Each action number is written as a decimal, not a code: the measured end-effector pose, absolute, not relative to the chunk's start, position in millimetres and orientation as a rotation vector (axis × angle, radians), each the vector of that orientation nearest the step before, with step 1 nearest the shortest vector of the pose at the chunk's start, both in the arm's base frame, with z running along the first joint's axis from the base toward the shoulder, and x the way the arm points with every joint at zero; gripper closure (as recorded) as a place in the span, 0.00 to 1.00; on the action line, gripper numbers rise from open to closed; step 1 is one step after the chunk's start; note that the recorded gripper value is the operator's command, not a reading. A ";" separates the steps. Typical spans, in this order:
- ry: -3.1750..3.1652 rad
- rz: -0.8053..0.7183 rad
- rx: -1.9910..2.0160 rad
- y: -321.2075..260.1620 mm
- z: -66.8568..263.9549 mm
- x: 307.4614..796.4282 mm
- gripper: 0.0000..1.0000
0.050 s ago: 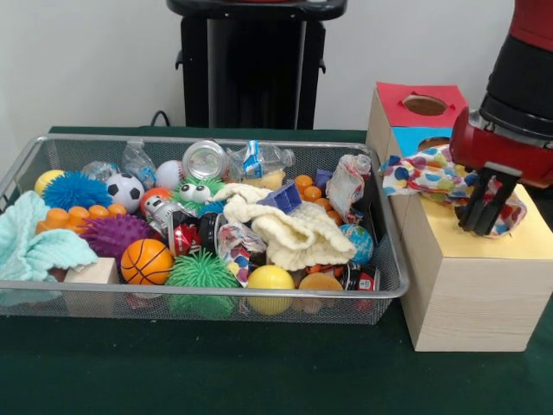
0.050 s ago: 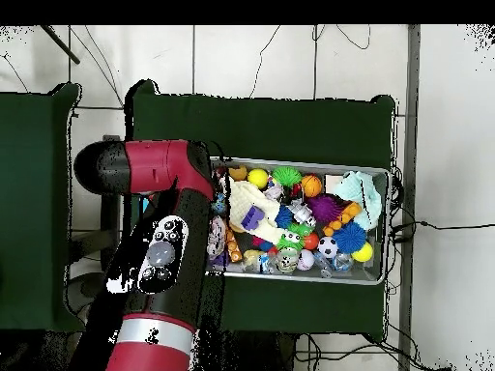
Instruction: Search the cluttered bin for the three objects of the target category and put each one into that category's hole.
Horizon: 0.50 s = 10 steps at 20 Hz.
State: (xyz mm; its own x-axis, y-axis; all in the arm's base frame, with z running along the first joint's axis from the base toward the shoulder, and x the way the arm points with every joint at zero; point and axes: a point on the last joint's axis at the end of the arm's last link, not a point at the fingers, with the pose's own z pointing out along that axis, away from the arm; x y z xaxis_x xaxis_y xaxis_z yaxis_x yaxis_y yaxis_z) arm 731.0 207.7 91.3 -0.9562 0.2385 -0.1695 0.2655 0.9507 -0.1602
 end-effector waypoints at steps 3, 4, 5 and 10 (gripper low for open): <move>2.944 -0.262 0.391 206.6 100.6 734.4 1.00; 2.938 -0.254 0.394 207.1 105.9 735.8 1.00; 2.932 -0.246 0.397 207.6 111.2 737.3 1.00; 2.904 -0.203 0.409 210.8 136.9 744.6 1.00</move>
